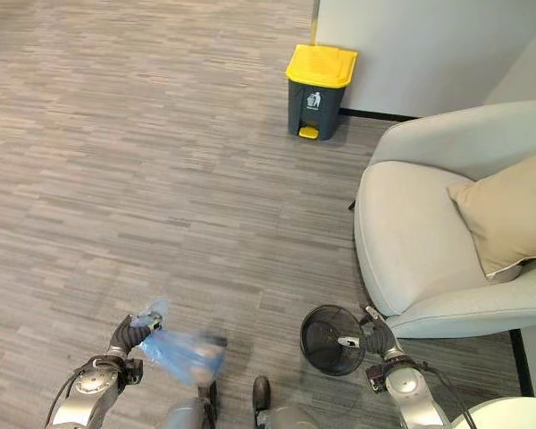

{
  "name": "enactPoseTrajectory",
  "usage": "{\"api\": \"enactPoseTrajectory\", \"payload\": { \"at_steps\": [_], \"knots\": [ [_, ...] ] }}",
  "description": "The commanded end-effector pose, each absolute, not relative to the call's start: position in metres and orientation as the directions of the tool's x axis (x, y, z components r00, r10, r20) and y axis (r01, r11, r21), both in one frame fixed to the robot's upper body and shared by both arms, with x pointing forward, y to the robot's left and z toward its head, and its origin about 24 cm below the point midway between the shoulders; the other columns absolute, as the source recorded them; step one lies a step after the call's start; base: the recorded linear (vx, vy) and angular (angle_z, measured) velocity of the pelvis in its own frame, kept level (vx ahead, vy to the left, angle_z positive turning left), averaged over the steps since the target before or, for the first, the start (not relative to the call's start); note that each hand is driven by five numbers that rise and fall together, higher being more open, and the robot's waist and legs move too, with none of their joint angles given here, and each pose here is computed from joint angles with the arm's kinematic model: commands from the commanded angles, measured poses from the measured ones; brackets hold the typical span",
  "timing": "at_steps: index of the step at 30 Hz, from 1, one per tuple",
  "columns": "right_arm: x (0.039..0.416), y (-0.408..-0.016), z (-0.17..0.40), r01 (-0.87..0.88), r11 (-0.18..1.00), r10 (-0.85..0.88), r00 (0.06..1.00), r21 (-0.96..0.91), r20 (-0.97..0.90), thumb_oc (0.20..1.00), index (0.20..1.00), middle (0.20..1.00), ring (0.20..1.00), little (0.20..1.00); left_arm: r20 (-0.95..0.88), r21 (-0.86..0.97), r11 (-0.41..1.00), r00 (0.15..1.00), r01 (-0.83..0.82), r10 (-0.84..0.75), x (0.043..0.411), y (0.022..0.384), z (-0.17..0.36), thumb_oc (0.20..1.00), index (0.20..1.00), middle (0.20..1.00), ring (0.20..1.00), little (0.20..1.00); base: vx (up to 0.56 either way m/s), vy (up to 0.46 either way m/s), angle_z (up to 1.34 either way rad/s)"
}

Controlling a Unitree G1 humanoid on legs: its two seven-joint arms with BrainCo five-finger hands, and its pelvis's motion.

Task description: Gather garbage on tea table into small bin, then transfer packed bag to large trash can.

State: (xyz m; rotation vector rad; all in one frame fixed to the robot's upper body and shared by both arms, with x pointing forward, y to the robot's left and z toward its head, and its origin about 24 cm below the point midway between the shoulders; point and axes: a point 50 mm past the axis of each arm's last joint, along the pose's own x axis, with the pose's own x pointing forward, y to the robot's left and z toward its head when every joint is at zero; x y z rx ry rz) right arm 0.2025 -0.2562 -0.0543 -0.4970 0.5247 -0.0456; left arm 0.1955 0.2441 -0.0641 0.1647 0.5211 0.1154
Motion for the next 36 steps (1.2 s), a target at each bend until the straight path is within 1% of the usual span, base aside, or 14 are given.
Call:
{"api": "enactPoseTrajectory", "payload": {
  "at_steps": [1, 9, 12, 20, 23, 29, 36],
  "knots": [
    [0.198, -0.26, -0.051, -0.062, 0.872, -0.181, 0.88, -0.485, -0.439, 1.0, 1.0, 1.0, 1.0, 1.0, -0.398, 0.254, 0.965, 0.903, -0.062, 0.163, 0.201, 0.259, -0.045, 0.2, 0.2, 0.2, 0.2, 0.2, 0.35, 0.132, -0.4],
    [0.201, -0.246, -0.054, -0.084, 0.893, -0.138, 0.884, -0.443, -0.446, 1.0, 1.0, 1.0, 1.0, 1.0, -0.403, 0.264, 0.962, 0.897, -0.076, 0.181, 0.195, 0.266, -0.045, 0.2, 0.2, 0.2, 0.2, 0.2, 0.32, 0.184, -0.57],
    [0.213, -0.24, -0.049, -0.087, 0.901, -0.114, 0.897, -0.425, -0.426, 1.0, 1.0, 1.0, 1.0, 1.0, -0.371, 0.27, 0.957, 0.907, -0.103, 0.202, 0.201, 0.272, -0.037, 0.2, 0.2, 0.2, 0.2, 0.2, 0.26, 0.192, -0.59],
    [0.227, -0.234, -0.042, -0.09, 0.904, -0.093, 0.913, -0.418, -0.398, 1.0, 1.0, 1.0, 1.0, 1.0, -0.363, 0.26, 0.956, 0.904, -0.135, 0.227, 0.202, 0.274, -0.036, 0.2, 0.2, 0.2, 0.2, 0.2, 0.26, 0.065, -0.28],
    [0.225, -0.234, -0.043, -0.107, 0.898, -0.084, 0.91, -0.427, -0.407, 1.0, 1.0, 1.0, 1.0, 1.0, -0.372, 0.25, 0.959, 0.901, -0.132, 0.221, 0.203, 0.272, -0.039, 0.2, 0.2, 0.2, 0.2, 0.2, 0.55, -0.09, -0.14],
    [0.215, -0.241, -0.045, -0.097, 0.895, -0.106, 0.901, -0.434, -0.42, 1.0, 1.0, 1.0, 1.0, 1.0, -0.383, 0.239, 0.963, 0.9, -0.121, 0.209, 0.201, 0.267, -0.042, 0.2, 0.2, 0.2, 0.2, 0.2, 0.47, -0.231, 0.54],
    [0.21, -0.254, -0.044, -0.058, 0.892, -0.149, 0.899, -0.449, -0.411, 1.0, 1.0, 1.0, 1.0, 1.0, -0.395, 0.207, 0.973, 0.9, -0.107, 0.183, 0.201, 0.259, -0.045, 0.2, 0.2, 0.2, 0.2, 0.2, 0.27, -0.224, 0.23]
  ]
}}
